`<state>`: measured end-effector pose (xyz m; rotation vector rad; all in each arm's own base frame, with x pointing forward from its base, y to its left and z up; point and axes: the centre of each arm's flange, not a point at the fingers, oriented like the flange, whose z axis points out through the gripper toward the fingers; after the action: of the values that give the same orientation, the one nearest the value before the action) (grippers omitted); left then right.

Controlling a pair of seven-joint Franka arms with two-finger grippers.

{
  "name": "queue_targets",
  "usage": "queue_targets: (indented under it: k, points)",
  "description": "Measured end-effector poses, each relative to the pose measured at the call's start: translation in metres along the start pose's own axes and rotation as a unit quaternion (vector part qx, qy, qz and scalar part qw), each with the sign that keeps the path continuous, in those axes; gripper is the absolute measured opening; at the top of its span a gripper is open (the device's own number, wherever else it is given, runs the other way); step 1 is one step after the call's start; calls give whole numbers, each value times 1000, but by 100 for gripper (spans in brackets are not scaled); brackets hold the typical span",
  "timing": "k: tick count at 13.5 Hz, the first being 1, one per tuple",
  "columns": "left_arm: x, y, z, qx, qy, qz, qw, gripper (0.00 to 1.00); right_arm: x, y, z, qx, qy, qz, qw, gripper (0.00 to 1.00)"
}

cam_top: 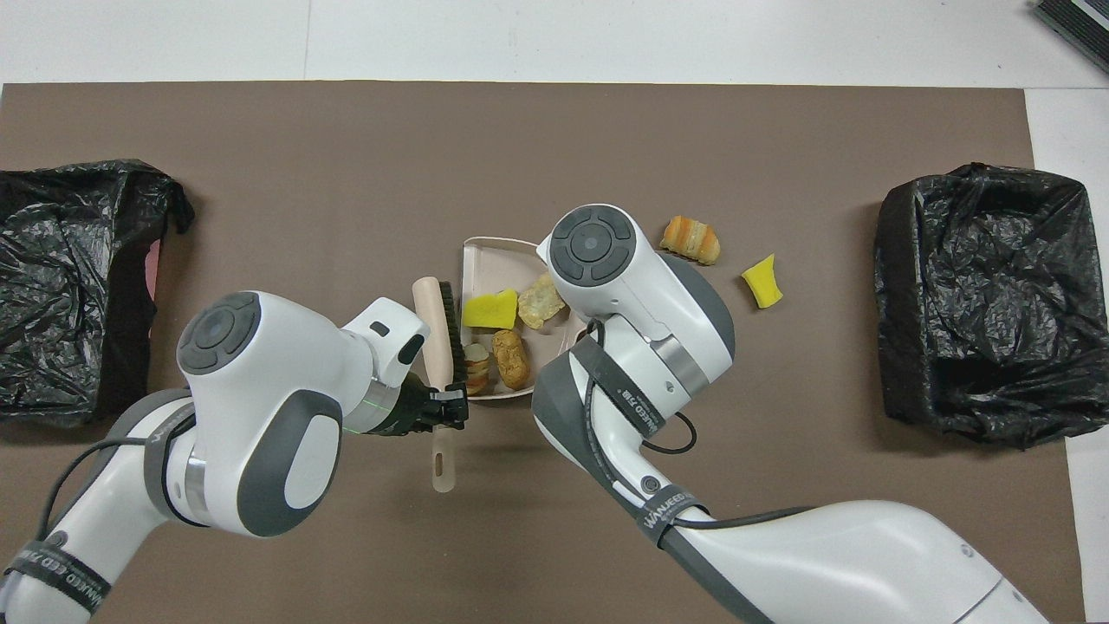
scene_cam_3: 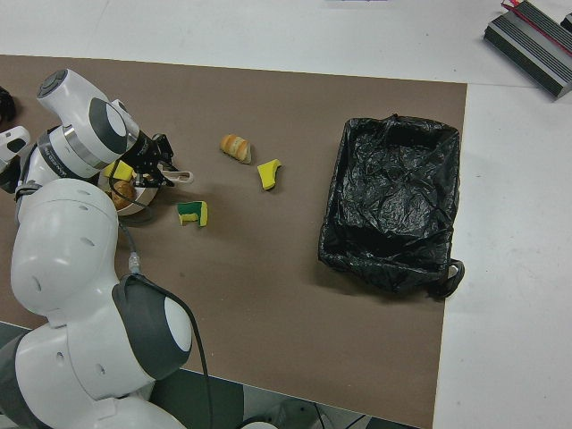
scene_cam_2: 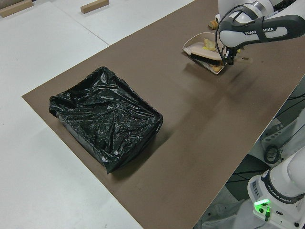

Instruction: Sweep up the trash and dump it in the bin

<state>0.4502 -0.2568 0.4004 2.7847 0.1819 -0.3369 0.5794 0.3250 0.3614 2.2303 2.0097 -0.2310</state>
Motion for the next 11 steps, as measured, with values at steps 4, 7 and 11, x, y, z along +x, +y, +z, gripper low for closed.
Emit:
queue_targets:
  k: [4,7,11]
  points:
    - [-12,-34,-36,2,-29,-28,999,26,-14,9,-6,-3,5,13,1000,31]
    - [-15,-57,-39,3,-36,-43,998,26,-18,11,-9,-5,6,17,1000,31]
    - [-22,-59,-17,14,-44,-40,998,26,-18,11,-9,-5,7,16,1000,31]
